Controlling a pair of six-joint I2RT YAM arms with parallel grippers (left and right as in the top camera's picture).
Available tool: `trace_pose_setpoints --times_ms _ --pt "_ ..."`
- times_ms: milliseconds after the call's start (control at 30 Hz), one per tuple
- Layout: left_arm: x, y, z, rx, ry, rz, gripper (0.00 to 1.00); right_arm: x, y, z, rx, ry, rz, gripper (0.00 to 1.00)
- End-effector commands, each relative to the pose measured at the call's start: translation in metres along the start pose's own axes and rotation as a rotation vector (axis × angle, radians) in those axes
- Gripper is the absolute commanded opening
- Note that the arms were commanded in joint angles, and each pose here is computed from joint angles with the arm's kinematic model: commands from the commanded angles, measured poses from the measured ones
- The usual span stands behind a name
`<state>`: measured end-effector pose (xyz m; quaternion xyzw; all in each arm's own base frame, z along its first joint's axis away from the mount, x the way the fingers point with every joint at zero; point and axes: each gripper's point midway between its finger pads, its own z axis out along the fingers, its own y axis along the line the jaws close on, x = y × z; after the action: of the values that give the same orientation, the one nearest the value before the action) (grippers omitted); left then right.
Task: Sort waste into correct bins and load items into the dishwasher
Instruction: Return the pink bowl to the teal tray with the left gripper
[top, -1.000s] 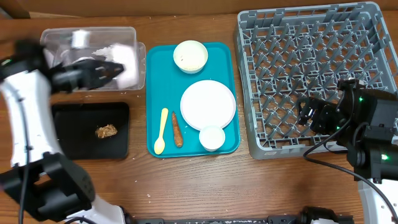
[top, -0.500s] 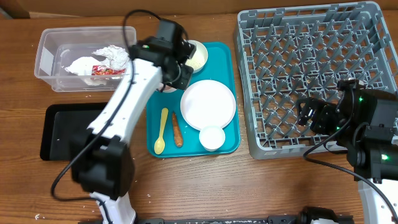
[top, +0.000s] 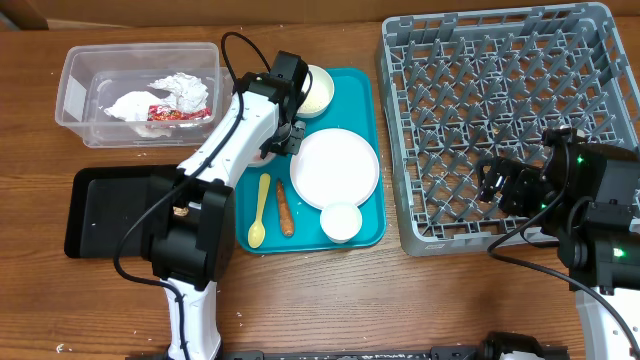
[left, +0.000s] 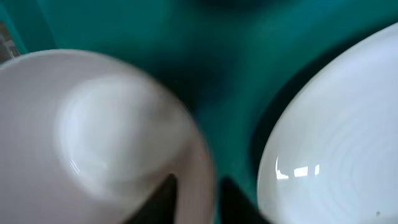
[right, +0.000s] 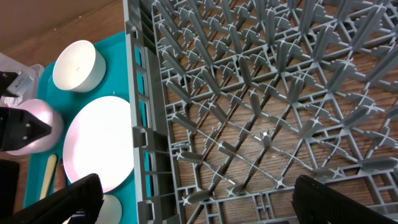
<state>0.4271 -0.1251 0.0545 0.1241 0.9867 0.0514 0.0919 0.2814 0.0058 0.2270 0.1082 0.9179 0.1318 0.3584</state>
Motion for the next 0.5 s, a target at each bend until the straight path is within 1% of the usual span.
trace_pose_setpoints --times_ms 0,100,200,267,367,467 --pt "-0.017 -0.003 -0.024 0.039 -0.047 -0.022 0.87 -0.01 0.005 -0.008 -0.013 -0.033 -0.008 1.0" --pt "-0.038 -0.001 -0.055 0.048 -0.111 -0.022 0.91 -0.01 0.005 -0.008 -0.013 -0.032 -0.008 1.0" --pt "-0.067 0.001 -0.09 0.05 -0.224 0.038 0.92 -0.01 0.005 -0.008 -0.013 -0.032 -0.008 1.0" --pt "-0.085 -0.001 -0.105 0.05 -0.302 0.098 0.89 -0.01 0.005 -0.007 -0.013 -0.032 -0.008 1.0" --pt "-0.108 -0.012 -0.109 0.077 -0.405 0.226 0.85 -0.01 0.005 -0.008 -0.013 -0.032 -0.008 1.0" --pt "-0.12 -0.023 -0.092 0.102 -0.435 0.321 0.82 -0.009 0.005 -0.008 -0.013 -0.029 -0.007 1.0"
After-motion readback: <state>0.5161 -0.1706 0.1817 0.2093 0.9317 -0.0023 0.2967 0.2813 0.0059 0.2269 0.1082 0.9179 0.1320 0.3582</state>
